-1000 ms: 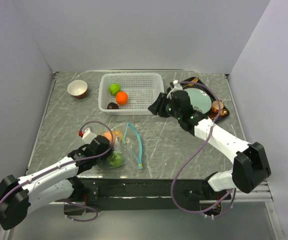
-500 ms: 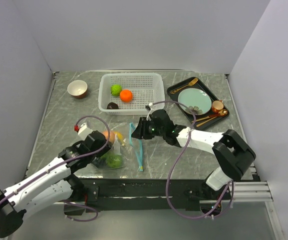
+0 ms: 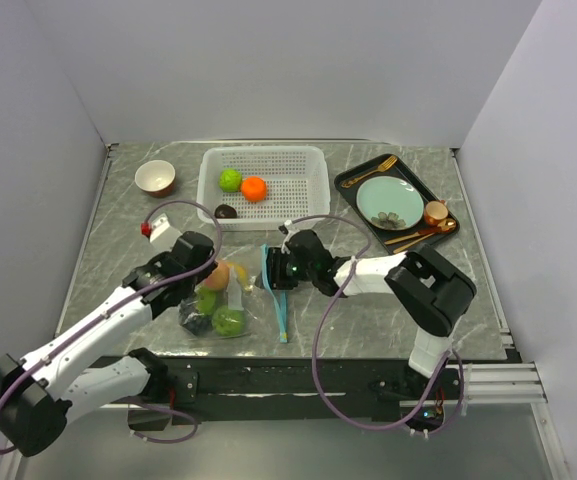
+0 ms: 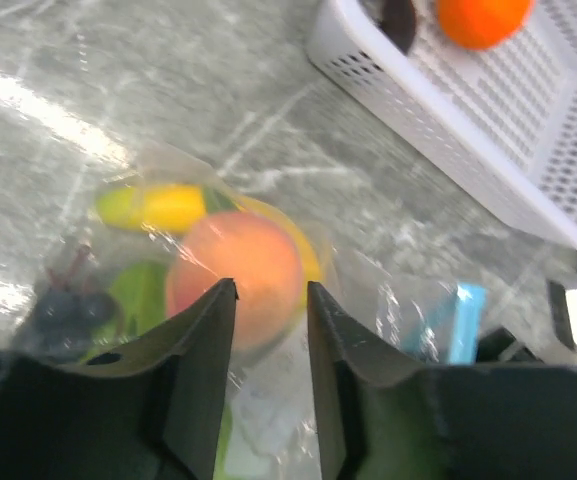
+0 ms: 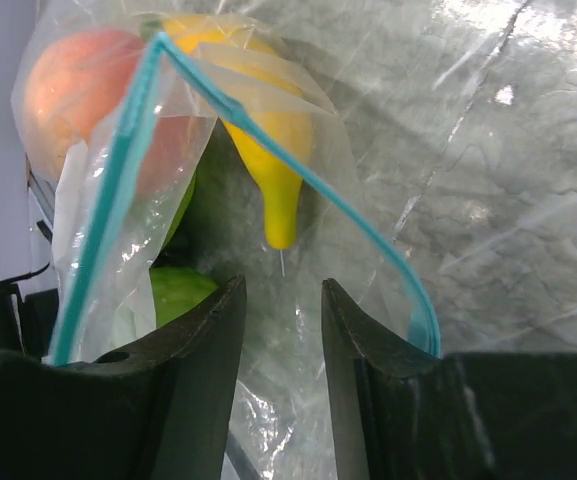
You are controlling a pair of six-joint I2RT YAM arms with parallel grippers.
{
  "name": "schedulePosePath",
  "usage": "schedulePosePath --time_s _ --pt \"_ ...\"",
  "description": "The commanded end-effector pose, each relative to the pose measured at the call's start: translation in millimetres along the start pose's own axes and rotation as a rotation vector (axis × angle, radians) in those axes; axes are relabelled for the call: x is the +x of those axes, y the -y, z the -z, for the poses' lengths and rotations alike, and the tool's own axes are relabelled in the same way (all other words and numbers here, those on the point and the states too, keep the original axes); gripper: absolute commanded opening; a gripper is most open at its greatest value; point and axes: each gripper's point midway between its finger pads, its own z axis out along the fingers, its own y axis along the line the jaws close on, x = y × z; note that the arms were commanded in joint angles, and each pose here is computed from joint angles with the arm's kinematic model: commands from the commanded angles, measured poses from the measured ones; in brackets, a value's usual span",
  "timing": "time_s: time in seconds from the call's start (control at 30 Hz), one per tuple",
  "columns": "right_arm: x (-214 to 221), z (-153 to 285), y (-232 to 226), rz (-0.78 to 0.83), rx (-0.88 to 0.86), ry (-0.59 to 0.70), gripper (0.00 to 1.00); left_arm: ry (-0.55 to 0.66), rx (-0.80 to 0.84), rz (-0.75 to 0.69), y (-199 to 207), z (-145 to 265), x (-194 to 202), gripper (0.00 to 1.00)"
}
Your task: Open the zip-top bag and remove the fake food
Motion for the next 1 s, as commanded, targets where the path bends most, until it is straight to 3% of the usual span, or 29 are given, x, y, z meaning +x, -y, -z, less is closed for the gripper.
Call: schedulePosePath --time_s 0.0,0.07,0.63,0.97 --pt "-19.1 -7.6 -28.4 0.032 -0.081 0.068 0.49 0.032 -0.04 -0.033 -6.6 -13.5 -6.4 0.37" --pt "-17.7 -10.8 -26.7 0.036 -0.07 0.067 0.54 0.018 -0.043 -0.03 -8.4 -19.8 -0.3 0.34" --pt "-16.5 -27.8 -17.1 0.039 -0.003 0.088 0.61 -0.079 -0.126 -0.048 -44.6 -57.8 50.8 0.2" --pt "-22.2 -6.3 -35.5 0.01 -0.068 0.133 0.64 -0.137 -0.107 -0.076 -46.8 -64.1 68.5 0.13"
